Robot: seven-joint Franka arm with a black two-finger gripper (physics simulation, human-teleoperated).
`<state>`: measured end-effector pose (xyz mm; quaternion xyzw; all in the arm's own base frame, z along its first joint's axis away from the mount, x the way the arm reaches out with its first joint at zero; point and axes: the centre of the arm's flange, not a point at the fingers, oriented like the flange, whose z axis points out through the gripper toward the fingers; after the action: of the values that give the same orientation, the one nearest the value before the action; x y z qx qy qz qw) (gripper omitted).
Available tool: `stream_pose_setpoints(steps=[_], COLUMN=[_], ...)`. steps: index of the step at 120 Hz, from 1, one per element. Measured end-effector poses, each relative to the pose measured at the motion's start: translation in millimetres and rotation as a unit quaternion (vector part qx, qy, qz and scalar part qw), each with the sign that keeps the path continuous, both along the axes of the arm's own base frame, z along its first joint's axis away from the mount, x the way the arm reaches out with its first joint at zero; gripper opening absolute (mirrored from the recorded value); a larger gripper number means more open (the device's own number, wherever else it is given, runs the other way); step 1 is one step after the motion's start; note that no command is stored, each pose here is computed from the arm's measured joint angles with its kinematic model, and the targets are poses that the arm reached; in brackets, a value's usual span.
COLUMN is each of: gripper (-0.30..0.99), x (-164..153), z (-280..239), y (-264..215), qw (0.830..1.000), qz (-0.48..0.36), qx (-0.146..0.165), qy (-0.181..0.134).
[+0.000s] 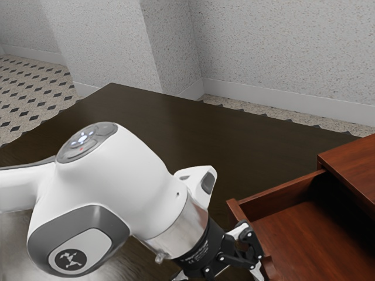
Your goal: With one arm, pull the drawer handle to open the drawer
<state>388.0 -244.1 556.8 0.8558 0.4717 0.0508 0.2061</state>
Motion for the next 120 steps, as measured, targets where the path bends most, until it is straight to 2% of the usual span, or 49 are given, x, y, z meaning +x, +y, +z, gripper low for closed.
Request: stream_pose_setpoints(steps=[28, 38, 44, 50, 55, 59, 67, 76, 83, 91, 101, 109, 120], gripper=[0.38, 0.39, 0.4, 0.42, 0.47, 0.5, 0.55, 0.59, 0.62, 0.64, 0.66, 0.67, 0.68], x=[0.5, 1.7, 7.6, 32.6, 64.6, 80.1, 88.6, 94.4, 94.2, 91.9, 93.2, 93.5, 98.5], z=[11.9, 30.6, 63.7, 113.7, 171.6, 204.7, 229.0, 205.2, 173.7, 148.0, 122.5, 105.1, 91.7], y=[-2.6, -5.7, -4.4, 13.1, 54.1, 101.4, 197.8, 269.3, 305.6, 319.8, 311.5, 311.3, 311.5], qw=[1.0, 0.999, 0.998, 0.996, 0.991, 0.984, 0.963, 0.94, 0.924, 0.914, 0.911, 0.908, 0.907], qz=[-0.01, -0.014, -0.011, 0.021, 0.081, 0.139, 0.252, 0.325, 0.357, 0.369, 0.361, 0.36, 0.359], qx=[0.015, 0.019, 0.018, 0.021, 0.03, 0.043, 0.075, 0.102, 0.111, 0.112, 0.115, 0.107, 0.1], qy=[-0.025, -0.043, -0.062, -0.081, -0.097, -0.098, -0.061, 0.017, 0.079, 0.127, 0.162, 0.185, 0.197])
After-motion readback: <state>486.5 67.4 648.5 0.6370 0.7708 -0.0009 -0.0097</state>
